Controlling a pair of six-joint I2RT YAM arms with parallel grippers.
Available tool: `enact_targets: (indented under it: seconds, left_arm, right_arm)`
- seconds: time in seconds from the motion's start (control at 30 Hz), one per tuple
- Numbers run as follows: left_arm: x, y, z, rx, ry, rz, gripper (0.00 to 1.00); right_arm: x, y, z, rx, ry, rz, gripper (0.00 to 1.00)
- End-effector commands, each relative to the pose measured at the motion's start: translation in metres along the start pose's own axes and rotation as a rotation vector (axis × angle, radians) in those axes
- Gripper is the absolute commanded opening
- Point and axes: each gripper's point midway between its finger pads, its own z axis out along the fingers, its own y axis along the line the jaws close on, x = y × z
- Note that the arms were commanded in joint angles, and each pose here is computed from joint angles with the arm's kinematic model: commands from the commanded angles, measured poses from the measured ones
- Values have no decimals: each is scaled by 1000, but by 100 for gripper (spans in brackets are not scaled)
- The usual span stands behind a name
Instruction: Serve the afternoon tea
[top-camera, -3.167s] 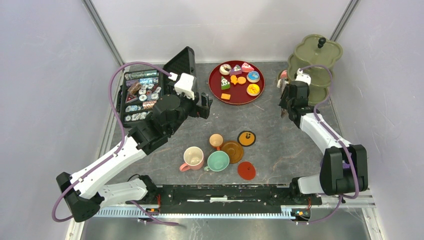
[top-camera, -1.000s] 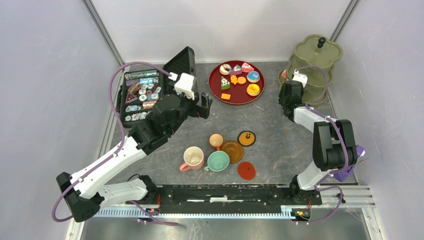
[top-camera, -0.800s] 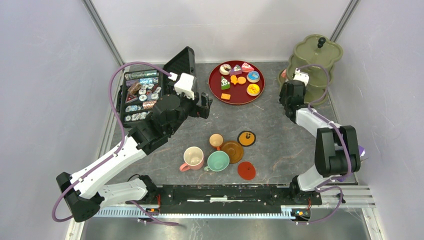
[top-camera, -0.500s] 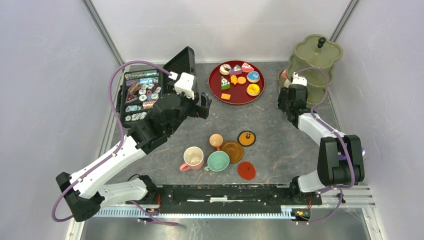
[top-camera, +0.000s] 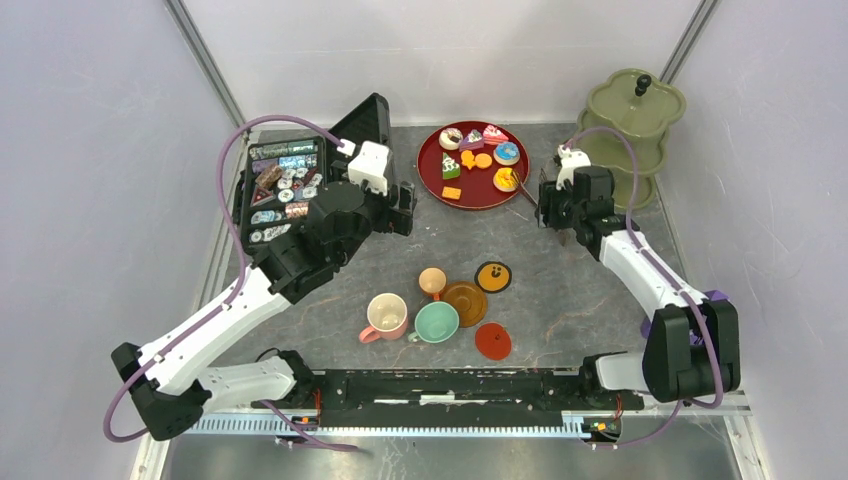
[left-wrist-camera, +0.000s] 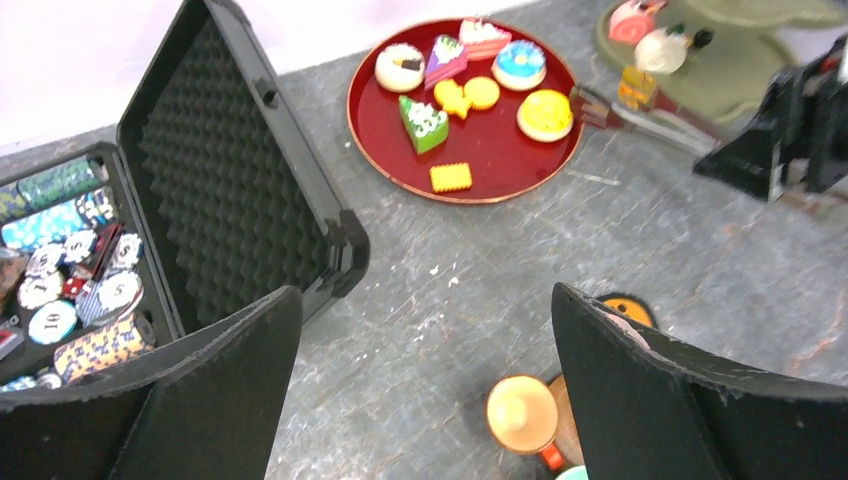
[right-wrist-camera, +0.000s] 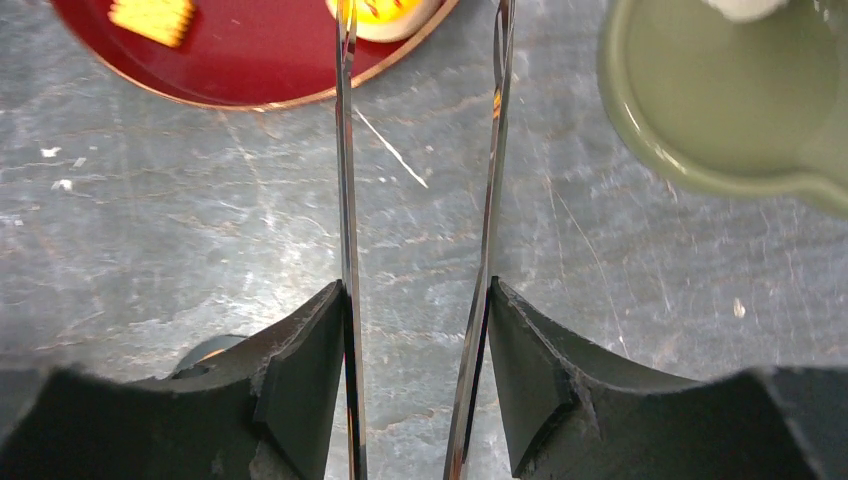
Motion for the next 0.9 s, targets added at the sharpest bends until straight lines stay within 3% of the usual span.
enact_targets:
  seconds: [0.0,0.5,0.87]
  left_arm:
    - [7,9,2,-46,-12,56,100]
    - [16,17,-2,-68,-35,51,100]
    - [15,16,-3,-59,-39,43,100]
  right_arm:
    - [-41,21,-9,-83,-40,-84,59]
    - [-92,84,25,-187,-22,-116,60]
    - [-95,134,54,-186,-34,-68,61]
